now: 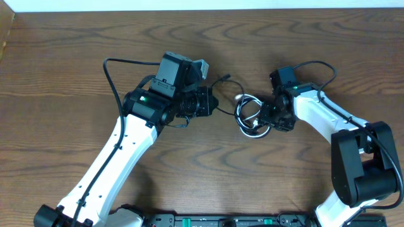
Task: Untangle cables
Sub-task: 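Grasp opposite sides of the cable coil with left and right grippers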
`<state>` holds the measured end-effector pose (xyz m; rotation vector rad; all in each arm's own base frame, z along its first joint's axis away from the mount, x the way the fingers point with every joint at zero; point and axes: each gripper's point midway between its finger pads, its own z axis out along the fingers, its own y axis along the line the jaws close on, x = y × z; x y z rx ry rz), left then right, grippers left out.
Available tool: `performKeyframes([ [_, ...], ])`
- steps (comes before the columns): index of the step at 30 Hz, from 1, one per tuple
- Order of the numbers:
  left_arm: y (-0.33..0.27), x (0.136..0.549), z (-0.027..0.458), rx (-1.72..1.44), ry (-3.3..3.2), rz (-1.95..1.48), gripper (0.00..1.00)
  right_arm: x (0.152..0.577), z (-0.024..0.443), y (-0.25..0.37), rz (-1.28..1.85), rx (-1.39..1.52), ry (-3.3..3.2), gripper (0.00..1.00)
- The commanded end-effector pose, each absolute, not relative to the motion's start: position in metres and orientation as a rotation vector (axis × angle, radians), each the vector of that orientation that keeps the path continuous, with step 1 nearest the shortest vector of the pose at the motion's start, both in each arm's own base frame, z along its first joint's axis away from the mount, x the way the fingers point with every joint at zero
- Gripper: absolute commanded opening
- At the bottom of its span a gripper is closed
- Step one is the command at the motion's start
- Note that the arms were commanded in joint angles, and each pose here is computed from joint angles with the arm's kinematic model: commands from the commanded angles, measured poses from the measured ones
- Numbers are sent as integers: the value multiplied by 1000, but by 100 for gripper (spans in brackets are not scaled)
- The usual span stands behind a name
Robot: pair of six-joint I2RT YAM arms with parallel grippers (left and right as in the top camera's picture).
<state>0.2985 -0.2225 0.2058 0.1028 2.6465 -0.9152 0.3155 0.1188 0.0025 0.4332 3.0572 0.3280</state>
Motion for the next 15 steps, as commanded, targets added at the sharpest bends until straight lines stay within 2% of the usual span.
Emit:
performKeyframes([
  [1, -215, 304, 198, 123, 2667, -830, 12, 308, 1, 132, 468, 281, 3101, 34],
  [6, -211, 306, 167, 86, 2771, -761, 31, 303, 7, 139, 542, 246, 3112, 30],
  [9, -213, 310, 145, 67, 2830, -742, 38, 300, 7, 138, 536, 242, 3127, 34],
  [15, -220, 317, 115, 62, 2893, -750, 40, 303, 17, 146, 613, 163, 3094, 47],
])
